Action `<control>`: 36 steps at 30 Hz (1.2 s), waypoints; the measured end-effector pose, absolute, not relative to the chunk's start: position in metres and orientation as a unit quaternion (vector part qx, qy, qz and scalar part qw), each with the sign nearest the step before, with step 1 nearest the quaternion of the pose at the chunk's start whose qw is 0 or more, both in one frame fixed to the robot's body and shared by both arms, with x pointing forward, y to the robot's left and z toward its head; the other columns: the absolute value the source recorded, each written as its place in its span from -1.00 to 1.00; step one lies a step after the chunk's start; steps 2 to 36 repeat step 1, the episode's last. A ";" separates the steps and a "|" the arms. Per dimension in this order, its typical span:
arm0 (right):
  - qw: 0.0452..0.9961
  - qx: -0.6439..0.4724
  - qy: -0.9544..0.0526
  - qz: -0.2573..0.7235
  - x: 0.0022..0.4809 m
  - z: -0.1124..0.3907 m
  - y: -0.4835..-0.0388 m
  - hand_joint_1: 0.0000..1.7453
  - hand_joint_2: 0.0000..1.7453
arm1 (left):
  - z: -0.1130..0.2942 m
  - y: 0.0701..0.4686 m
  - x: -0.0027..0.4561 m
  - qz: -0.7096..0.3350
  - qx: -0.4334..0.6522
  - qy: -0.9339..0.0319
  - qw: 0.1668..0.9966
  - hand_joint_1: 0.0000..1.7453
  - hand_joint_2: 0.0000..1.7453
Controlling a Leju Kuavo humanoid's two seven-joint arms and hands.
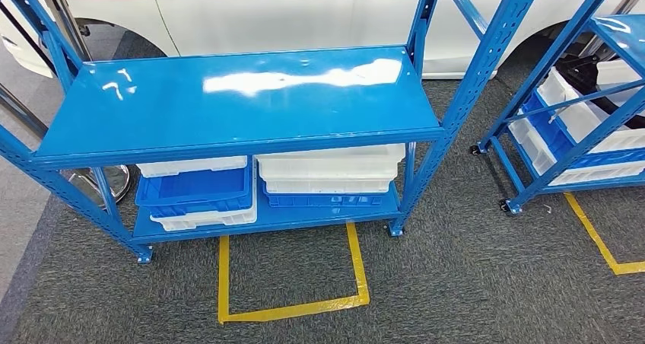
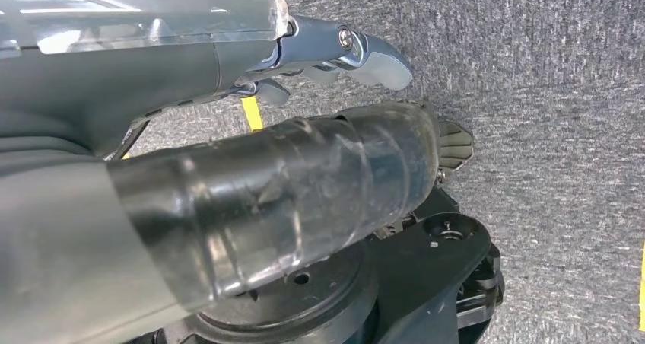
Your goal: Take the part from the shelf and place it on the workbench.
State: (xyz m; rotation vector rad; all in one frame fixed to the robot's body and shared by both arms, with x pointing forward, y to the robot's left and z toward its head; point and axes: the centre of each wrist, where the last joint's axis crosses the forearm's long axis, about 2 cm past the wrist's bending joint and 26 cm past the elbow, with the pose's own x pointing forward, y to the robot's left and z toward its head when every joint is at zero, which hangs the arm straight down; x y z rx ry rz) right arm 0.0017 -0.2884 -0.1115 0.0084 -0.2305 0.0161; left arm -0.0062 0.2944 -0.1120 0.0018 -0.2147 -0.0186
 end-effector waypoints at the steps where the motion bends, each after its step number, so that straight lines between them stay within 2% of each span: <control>1: 0.993 0.004 -0.115 0.008 0.002 -0.112 -0.288 -1.00 -1.00 | -0.112 0.294 -0.006 -0.009 0.001 -0.107 0.994 -1.00 -1.00; 36: 0.993 0.004 -0.115 0.008 0.002 -0.112 -0.288 -1.00 -1.00 | -0.112 0.294 -0.006 -0.009 0.001 -0.107 0.994 -1.00 -1.00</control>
